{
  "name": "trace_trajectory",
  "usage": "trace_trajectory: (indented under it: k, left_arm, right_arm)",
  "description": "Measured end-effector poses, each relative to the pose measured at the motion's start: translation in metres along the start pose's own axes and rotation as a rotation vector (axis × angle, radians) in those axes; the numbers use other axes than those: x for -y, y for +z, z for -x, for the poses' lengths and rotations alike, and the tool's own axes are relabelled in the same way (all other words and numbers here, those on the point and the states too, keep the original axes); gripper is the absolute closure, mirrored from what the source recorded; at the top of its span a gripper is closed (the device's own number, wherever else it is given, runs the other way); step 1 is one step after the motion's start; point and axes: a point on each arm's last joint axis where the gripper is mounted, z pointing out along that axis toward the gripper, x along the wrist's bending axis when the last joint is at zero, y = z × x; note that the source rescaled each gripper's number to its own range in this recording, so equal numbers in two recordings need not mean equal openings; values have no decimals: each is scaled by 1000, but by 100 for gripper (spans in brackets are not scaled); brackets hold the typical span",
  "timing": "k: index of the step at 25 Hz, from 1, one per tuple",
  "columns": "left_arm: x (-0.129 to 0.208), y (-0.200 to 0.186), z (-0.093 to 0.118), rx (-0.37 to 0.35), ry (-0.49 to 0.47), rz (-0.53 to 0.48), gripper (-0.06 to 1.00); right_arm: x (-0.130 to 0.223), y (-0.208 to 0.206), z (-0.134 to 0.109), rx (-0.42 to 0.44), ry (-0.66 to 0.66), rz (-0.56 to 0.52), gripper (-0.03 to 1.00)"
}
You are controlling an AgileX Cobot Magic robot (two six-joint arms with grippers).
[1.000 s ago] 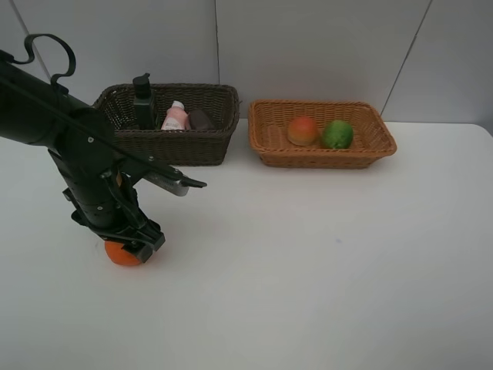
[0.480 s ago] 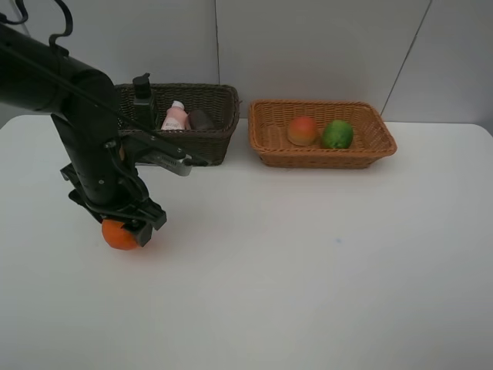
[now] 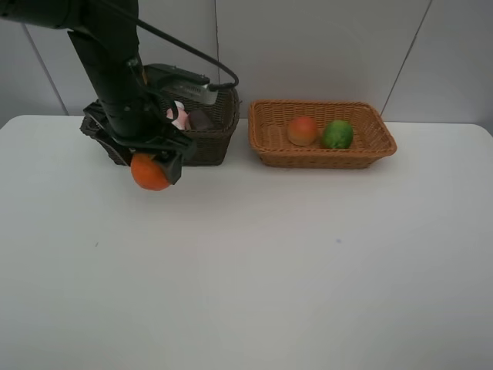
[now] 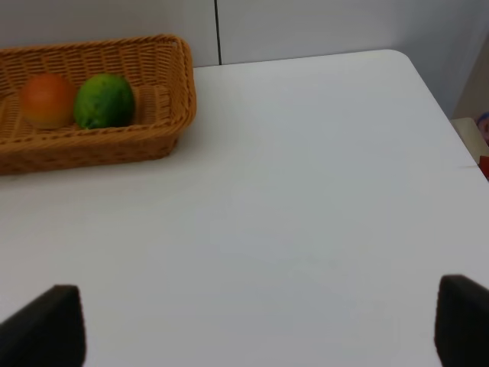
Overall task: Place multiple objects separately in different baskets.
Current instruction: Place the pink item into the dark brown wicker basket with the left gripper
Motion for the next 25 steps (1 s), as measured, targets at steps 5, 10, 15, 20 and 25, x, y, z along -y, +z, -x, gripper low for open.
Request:
trace_trajectory:
  k: [5,10,15,20,25]
  left_arm:
    - [-40,-1,28,45,37,53,3]
    - [-76,0,53,64,74,125,3]
    - [-104,0,75,93,102,260,3]
    - [-122,-1,86,130,108,450,3]
    - [-135,14,90,148,109,564,3]
  right_arm:
    - [0,0,0,0,0,0,-1]
    - [0,0,0,0,0,0,-1]
    - [0,0,0,0,0,0,-1]
    - [0,0,0,0,0,0,-1]
    - [0,0,0,0,0,0,-1]
